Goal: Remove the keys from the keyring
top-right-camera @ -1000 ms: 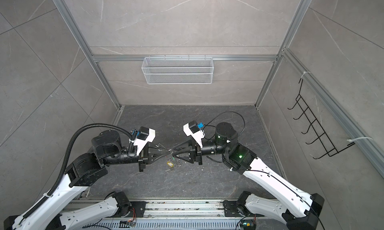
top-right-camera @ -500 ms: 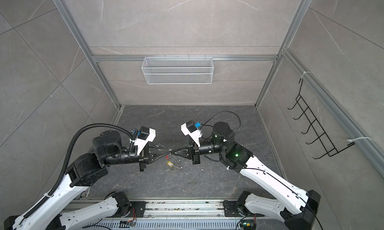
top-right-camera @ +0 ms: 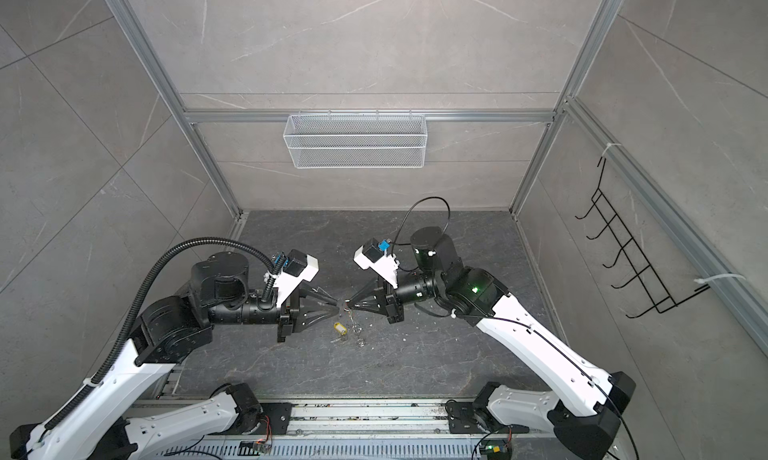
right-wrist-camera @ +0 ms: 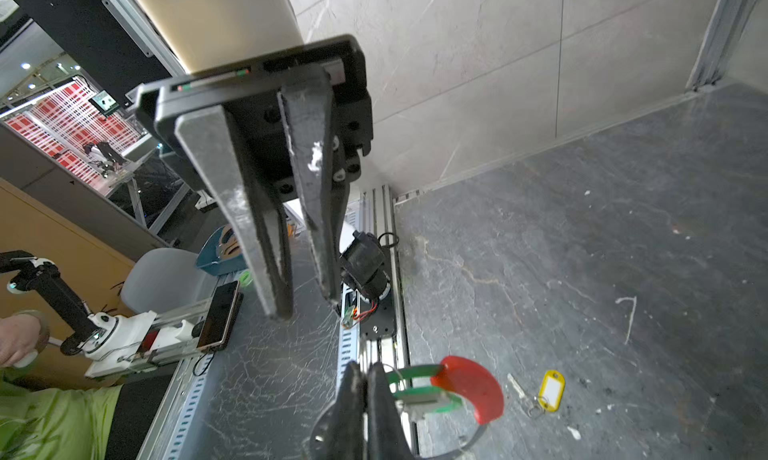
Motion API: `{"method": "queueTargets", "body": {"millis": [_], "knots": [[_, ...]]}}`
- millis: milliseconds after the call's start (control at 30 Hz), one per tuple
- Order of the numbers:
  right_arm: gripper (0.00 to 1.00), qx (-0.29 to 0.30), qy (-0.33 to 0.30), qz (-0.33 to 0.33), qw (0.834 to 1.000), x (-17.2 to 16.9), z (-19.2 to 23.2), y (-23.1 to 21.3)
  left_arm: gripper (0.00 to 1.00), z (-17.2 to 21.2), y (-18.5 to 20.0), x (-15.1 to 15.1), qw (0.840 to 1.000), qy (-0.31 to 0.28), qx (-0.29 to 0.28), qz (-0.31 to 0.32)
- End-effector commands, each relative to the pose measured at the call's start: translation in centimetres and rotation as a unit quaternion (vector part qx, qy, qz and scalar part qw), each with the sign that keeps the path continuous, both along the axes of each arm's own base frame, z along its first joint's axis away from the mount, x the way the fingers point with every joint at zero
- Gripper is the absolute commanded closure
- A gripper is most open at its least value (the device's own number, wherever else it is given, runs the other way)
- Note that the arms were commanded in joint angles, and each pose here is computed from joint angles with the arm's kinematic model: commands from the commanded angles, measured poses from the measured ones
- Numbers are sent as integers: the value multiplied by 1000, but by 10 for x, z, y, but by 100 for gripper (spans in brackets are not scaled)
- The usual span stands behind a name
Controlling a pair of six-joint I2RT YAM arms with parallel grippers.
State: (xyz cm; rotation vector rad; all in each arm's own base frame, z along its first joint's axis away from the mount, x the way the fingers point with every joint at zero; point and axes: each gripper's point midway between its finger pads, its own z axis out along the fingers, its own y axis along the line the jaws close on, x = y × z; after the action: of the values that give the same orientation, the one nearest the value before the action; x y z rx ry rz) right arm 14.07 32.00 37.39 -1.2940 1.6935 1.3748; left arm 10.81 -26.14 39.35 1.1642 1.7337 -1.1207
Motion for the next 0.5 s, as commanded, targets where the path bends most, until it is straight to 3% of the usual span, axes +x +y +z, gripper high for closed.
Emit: {"method": "queueTargets", "body": {"millis": [0, 467], "knots": [[100, -22, 5, 30, 999, -12, -4, -7, 77, 0, -2, -10, 999, 19, 7, -37], [100, -23, -2, 37, 999, -15, 4, -9, 75, -3, -13, -9, 996, 54, 14, -70]]}}
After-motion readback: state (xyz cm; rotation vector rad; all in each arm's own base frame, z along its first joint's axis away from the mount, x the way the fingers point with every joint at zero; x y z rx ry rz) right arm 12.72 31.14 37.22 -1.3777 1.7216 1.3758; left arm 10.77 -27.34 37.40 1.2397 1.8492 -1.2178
